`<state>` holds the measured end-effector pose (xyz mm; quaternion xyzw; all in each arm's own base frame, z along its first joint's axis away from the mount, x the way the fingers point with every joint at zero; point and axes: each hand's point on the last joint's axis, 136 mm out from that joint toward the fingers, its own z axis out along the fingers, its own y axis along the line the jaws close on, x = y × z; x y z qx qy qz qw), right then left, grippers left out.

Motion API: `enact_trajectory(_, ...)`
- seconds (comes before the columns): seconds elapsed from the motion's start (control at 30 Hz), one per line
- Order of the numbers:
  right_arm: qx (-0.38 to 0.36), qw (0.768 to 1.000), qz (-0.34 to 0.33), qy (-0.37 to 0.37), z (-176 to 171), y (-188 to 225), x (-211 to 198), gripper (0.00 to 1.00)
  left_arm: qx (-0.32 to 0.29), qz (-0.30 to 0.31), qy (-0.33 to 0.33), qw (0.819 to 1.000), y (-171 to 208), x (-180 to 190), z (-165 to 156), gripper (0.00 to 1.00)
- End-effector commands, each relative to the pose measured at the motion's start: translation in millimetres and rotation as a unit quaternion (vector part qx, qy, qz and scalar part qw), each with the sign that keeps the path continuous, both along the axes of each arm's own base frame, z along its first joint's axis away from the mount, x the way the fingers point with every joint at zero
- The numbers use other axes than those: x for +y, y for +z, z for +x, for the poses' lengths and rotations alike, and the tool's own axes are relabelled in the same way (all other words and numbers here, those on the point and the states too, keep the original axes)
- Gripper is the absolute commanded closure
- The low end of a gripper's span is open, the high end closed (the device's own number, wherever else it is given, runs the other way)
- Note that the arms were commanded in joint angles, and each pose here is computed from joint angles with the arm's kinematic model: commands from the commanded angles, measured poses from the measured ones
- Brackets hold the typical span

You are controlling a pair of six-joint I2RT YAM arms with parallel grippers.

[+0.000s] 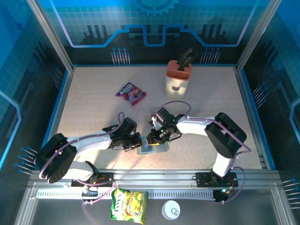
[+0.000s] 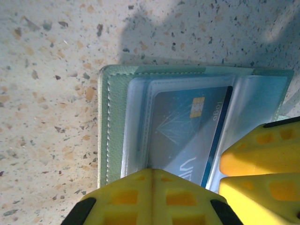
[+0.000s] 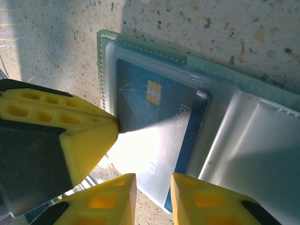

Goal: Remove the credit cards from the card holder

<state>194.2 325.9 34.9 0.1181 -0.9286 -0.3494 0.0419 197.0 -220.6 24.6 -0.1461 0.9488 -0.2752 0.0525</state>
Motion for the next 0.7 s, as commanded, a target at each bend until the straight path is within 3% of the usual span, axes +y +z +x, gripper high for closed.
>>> enact_trajectory(0.0,0.003,1.0,0.011,0.009,-1,3,11,0.74,0.0,0.008,0.001,1.0,4,4,1,1.0)
enact_trajectory(0.4,0.001,1.0,0.012,0.01,-1,5,11,0.74,0.009,0.015,-0.001,1.0,0,5,-1,1.0)
enact_trajectory(0.67,0.002,1.0,0.011,0.01,-1,4,10,0.74,-0.032,-0.003,0.002,0.999,22,2,8,1.0)
